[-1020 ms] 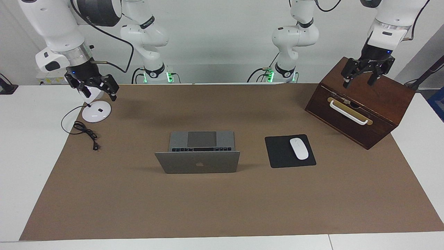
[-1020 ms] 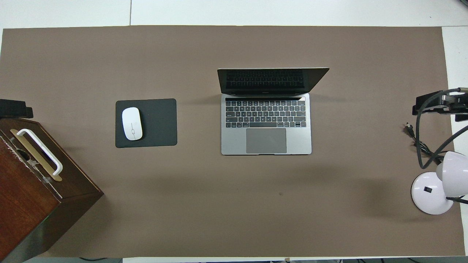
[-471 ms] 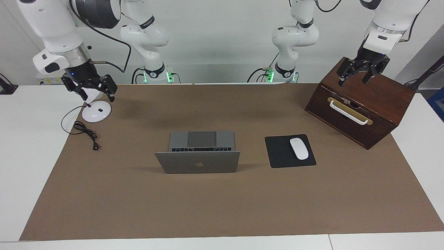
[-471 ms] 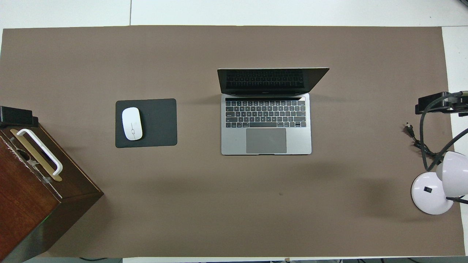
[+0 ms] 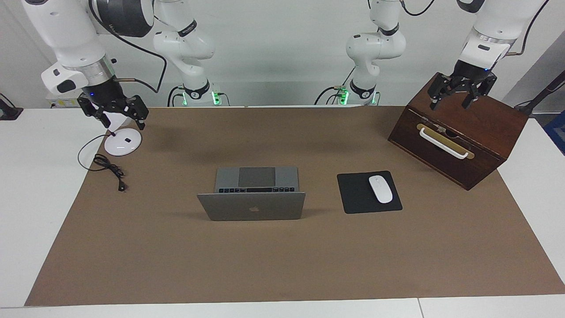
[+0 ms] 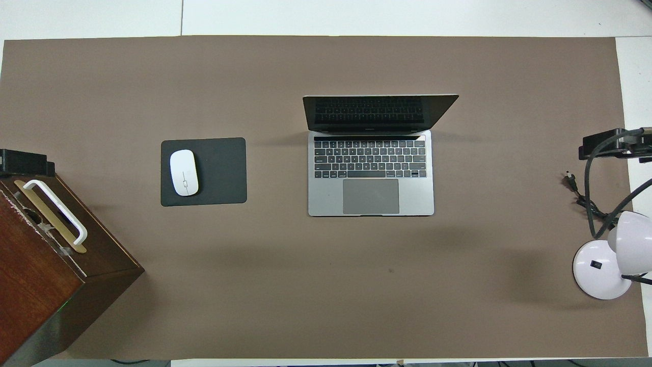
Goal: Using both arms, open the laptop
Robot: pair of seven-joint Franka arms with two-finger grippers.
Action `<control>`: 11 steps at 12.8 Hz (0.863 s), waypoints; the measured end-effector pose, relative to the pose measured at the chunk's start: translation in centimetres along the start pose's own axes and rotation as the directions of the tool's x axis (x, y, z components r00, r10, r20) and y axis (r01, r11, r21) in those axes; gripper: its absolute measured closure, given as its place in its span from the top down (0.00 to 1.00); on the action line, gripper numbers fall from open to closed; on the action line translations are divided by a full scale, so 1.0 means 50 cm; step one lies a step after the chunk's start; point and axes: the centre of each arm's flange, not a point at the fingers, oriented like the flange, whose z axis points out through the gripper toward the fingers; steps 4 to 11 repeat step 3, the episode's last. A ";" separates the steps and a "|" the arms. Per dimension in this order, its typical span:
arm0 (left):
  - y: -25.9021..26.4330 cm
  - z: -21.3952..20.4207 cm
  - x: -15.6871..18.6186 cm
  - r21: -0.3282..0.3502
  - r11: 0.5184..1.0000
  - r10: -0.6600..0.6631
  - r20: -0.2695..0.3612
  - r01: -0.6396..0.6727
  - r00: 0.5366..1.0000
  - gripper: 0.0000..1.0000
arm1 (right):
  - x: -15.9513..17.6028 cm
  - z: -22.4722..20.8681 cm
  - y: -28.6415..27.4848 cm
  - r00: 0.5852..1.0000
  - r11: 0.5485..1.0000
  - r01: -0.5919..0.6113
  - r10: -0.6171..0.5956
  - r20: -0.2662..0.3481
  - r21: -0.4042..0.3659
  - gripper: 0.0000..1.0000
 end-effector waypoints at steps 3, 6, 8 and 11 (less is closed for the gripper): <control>0.000 0.000 0.001 0.000 1.000 0.001 -0.003 -0.001 1.000 1.00 | 0.000 0.001 0.000 1.000 1.000 0.000 0.000 0.001 0.000 1.00; 0.000 0.000 0.001 0.000 1.000 0.001 -0.003 -0.001 1.000 1.00 | 0.000 0.001 0.000 1.000 1.000 0.000 0.000 0.001 0.000 1.00; 0.000 0.000 0.001 0.000 1.000 0.001 -0.003 -0.001 1.000 1.00 | 0.000 0.001 0.000 1.000 1.000 0.000 0.000 0.001 0.000 1.00; 0.000 0.000 0.001 0.000 1.000 0.001 -0.003 -0.001 1.000 1.00 | 0.000 0.001 0.000 1.000 1.000 0.000 0.000 0.001 0.000 1.00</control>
